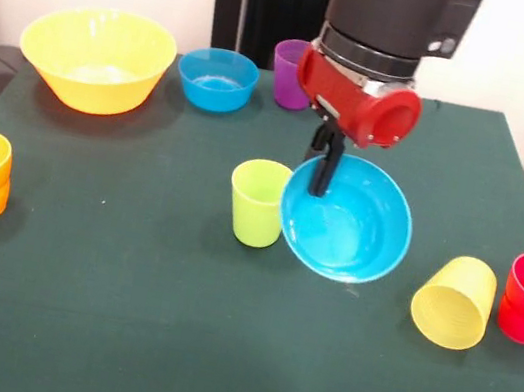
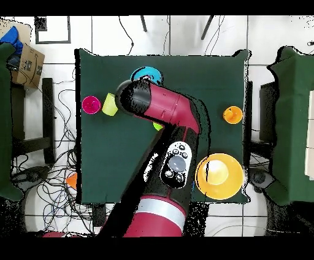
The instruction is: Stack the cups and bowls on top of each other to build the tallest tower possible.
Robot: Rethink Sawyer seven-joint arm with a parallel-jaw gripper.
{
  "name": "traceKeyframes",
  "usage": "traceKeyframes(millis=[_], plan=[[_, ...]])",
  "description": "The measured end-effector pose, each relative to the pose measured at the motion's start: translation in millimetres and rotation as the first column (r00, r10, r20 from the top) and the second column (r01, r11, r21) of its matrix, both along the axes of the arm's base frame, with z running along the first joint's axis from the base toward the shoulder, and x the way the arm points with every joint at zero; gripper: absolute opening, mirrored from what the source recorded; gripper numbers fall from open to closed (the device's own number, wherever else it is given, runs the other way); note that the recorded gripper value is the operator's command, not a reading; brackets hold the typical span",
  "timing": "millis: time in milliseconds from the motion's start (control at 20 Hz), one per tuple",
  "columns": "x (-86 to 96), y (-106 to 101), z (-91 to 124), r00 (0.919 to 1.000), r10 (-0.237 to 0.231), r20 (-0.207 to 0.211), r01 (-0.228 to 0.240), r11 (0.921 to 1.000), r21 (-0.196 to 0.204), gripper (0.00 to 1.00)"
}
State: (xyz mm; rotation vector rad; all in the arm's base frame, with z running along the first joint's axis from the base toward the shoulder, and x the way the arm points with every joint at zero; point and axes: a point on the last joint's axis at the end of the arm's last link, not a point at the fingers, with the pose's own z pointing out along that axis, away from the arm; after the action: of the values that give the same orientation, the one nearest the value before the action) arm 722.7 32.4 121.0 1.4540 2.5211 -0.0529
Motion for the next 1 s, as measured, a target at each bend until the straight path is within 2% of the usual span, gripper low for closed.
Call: traceKeyframes(millis=[250, 550, 800, 1000], plan=[[-18.8, -2.8, -15.8, 0.9987, 0.025, -0.045, -0.025, 0.9997, 0.009, 0.0], [-45.6, 10.3, -37.6, 0.9912, 0.079, -0.107, -0.076, 0.9967, 0.027, 0.0], [-61.1, 15.5, -41.1, 0.9863, 0.098, -0.133, -0.095, 0.995, 0.029, 0.0], [-75.0, 17.5, -30.0, 0.9845, 0.105, -0.14, -0.102, 0.9943, 0.031, 0.0]])
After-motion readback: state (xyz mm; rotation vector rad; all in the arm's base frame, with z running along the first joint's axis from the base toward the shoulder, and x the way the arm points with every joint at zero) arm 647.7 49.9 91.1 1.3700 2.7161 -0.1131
